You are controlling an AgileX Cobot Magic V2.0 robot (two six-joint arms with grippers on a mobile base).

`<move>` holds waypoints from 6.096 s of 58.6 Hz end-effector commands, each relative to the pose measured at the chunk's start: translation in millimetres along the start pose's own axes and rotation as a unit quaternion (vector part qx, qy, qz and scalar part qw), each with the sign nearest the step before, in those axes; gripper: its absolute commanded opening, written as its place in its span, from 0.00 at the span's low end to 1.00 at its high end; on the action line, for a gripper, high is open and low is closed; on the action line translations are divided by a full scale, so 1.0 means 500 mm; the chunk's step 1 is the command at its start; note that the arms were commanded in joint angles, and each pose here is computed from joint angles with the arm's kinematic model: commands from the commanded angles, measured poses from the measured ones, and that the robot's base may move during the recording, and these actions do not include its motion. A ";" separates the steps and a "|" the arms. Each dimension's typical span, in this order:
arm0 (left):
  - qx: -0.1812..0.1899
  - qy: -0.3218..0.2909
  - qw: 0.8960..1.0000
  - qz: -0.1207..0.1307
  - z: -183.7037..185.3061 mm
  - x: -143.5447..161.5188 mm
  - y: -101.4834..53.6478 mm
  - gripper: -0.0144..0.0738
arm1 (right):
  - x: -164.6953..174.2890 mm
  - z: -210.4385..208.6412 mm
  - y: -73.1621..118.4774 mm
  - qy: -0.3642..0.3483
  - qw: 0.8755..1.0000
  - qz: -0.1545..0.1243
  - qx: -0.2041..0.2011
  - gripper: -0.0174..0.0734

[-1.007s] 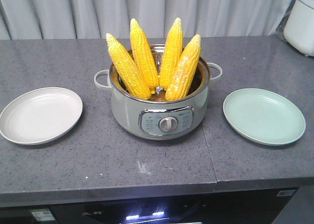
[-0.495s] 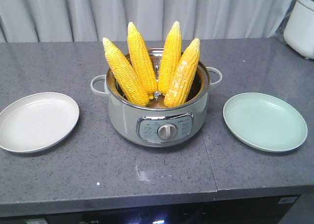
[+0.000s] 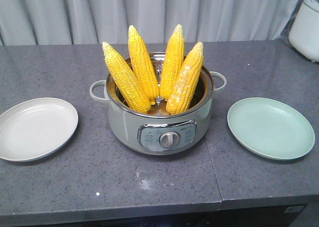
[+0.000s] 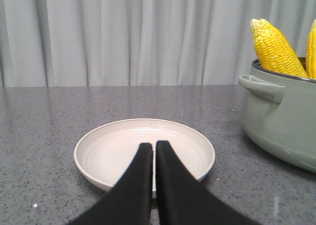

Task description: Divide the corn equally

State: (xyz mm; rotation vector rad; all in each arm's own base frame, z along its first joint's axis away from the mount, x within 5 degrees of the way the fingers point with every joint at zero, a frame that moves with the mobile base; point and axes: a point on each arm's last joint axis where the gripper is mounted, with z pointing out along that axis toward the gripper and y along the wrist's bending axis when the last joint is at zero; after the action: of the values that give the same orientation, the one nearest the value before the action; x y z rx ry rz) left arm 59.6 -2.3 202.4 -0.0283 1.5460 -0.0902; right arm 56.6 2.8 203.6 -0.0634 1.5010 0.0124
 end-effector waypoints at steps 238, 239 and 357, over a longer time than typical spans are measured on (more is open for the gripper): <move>0.035 -0.140 0.974 -0.174 -0.007 -0.067 -0.005 0.16 | -0.033 -0.005 -0.004 -0.112 0.977 0.178 -0.008 0.19; 0.039 -0.151 0.971 -0.179 -0.008 -0.072 -0.005 0.16 | -0.033 -0.005 -0.004 -0.112 0.975 0.190 -0.008 0.19; 0.109 0.096 0.988 -0.058 0.297 -0.454 -0.177 0.76 | -0.331 0.610 0.065 0.296 0.937 0.110 -0.150 0.80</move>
State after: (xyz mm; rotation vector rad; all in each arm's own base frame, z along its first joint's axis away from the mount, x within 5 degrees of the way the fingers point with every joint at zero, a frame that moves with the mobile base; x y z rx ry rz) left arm 204.8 -78.4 420.7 0.0556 1.8051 -0.3229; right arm 340.8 55.5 368.5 -0.1742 2.1922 0.4302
